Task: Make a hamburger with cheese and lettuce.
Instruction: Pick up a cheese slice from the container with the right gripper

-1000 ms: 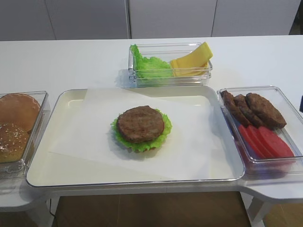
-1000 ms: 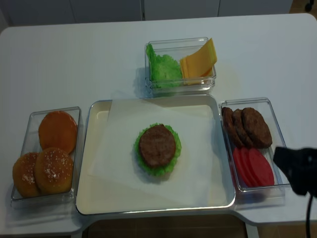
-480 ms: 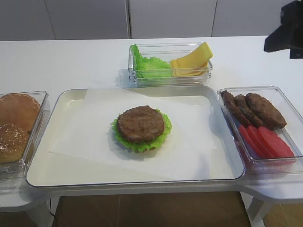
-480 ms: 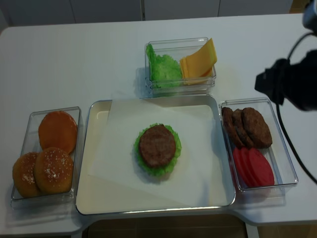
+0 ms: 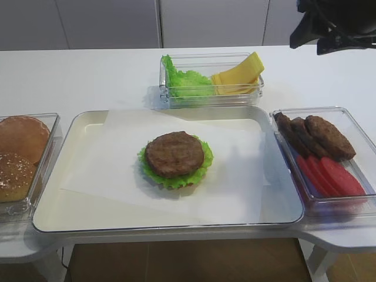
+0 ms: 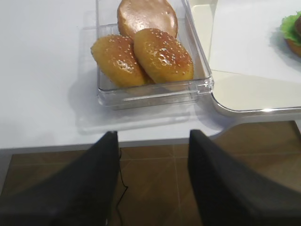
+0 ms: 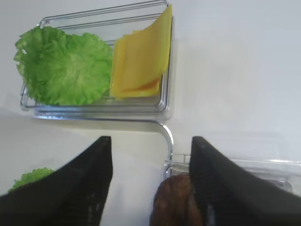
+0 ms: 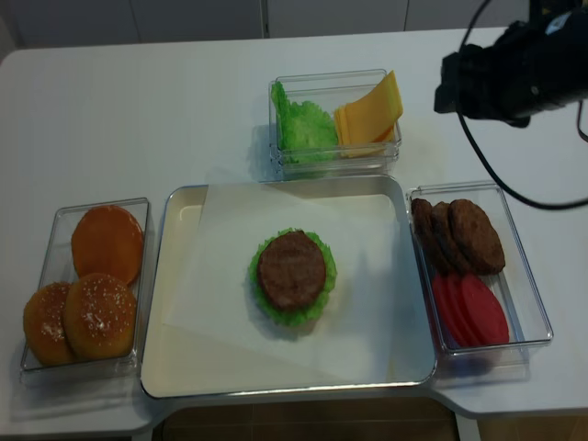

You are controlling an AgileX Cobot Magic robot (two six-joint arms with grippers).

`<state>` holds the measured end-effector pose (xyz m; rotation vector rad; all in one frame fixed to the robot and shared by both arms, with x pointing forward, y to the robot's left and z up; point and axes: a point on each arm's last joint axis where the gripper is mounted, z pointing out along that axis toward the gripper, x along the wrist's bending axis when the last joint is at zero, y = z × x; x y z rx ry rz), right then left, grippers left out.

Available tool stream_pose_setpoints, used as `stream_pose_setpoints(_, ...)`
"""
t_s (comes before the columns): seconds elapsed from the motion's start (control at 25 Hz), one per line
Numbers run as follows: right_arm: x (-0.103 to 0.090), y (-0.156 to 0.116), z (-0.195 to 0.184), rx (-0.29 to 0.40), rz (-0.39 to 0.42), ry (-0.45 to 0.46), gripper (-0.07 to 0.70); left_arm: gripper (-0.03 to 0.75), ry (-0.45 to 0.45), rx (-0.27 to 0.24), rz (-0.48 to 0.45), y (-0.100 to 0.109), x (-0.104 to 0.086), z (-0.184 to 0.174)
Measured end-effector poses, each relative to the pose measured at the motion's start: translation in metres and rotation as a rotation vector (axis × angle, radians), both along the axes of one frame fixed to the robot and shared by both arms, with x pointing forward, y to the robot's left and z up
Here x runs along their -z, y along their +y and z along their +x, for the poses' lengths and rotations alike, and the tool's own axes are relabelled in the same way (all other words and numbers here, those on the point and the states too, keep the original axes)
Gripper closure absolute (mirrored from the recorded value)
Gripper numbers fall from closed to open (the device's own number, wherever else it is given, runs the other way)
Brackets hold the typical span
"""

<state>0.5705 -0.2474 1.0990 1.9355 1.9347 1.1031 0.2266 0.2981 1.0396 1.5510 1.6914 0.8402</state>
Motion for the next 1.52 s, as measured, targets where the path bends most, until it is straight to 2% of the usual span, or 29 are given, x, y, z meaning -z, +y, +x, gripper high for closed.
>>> stream_pose_setpoints(0.4,0.027,0.009,0.068,-0.046,0.026,0.016,0.234,0.358,0.0,0.0,0.0,0.0,0.0,0.0)
stream_pose_setpoints(0.8,0.06,0.014,0.13,-0.051,0.038,0.022,0.234,0.358,0.0,0.0,0.0,0.0,0.0,0.0)
stream_pose_setpoints(1.2,0.089,0.016,0.151,-0.04,0.056,0.051,0.241,0.358,0.0,0.0,0.0,0.0,0.0,0.0)
stream_pose_setpoints(1.36,0.096,0.016,0.154,-0.032,0.058,0.056,0.292,0.358,0.0,0.0,0.0,0.0,0.0,0.0)
stream_pose_setpoints(1.52,0.095,0.016,0.156,-0.025,0.059,0.042,0.333,0.358,0.0,0.0,0.0,0.0,0.0,0.0)
